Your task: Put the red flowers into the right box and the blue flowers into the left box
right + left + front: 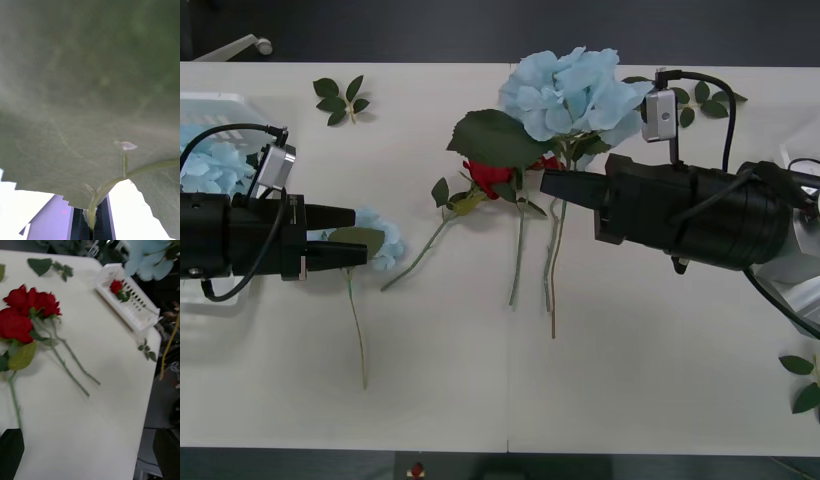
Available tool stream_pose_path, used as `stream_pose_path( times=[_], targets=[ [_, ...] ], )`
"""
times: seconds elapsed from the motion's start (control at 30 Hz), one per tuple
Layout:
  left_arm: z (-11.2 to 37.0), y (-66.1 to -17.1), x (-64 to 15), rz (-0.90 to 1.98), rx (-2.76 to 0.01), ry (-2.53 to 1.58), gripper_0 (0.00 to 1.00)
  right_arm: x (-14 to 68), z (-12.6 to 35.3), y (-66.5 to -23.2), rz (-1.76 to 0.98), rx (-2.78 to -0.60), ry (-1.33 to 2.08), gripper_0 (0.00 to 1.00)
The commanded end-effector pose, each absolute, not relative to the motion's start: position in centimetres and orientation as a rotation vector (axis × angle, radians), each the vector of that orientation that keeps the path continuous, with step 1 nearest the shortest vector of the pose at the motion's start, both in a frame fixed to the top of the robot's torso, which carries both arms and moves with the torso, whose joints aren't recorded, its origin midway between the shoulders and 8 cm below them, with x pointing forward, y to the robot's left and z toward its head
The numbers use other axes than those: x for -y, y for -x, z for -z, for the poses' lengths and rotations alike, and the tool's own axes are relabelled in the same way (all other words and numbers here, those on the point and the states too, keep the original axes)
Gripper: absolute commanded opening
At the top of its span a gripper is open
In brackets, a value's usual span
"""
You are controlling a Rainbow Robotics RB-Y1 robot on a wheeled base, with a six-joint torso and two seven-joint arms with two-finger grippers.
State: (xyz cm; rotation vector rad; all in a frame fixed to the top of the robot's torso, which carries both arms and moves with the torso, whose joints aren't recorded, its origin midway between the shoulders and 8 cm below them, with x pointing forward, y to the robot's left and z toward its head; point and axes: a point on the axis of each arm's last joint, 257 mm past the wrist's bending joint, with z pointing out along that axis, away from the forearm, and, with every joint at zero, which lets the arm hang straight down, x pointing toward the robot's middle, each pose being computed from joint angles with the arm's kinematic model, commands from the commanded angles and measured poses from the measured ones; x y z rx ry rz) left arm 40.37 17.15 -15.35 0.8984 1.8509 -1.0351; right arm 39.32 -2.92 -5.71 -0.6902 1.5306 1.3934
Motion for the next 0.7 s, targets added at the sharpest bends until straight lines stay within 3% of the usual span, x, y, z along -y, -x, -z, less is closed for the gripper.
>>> stream_pose_path(
  times=[0.03,0.27,0.7],
  targets=[
    [15.8,-39.1,-14.1,1.124,-1.656,-0.982,1.00,0.6,3.3,-38.3,-1.391,-1.454,0.754,0.00],
    [17.0,-36.4,-7.1,1.459,-1.573,-0.804,1.00,-1.7,3.2,-38.3,-1.406,-1.458,0.745,0.00],
    [15.7,-34.2,2.3,1.657,-1.484,-0.655,1.00,-2.6,3.2,-38.6,-1.401,-1.458,0.737,0.00]
  ],
)
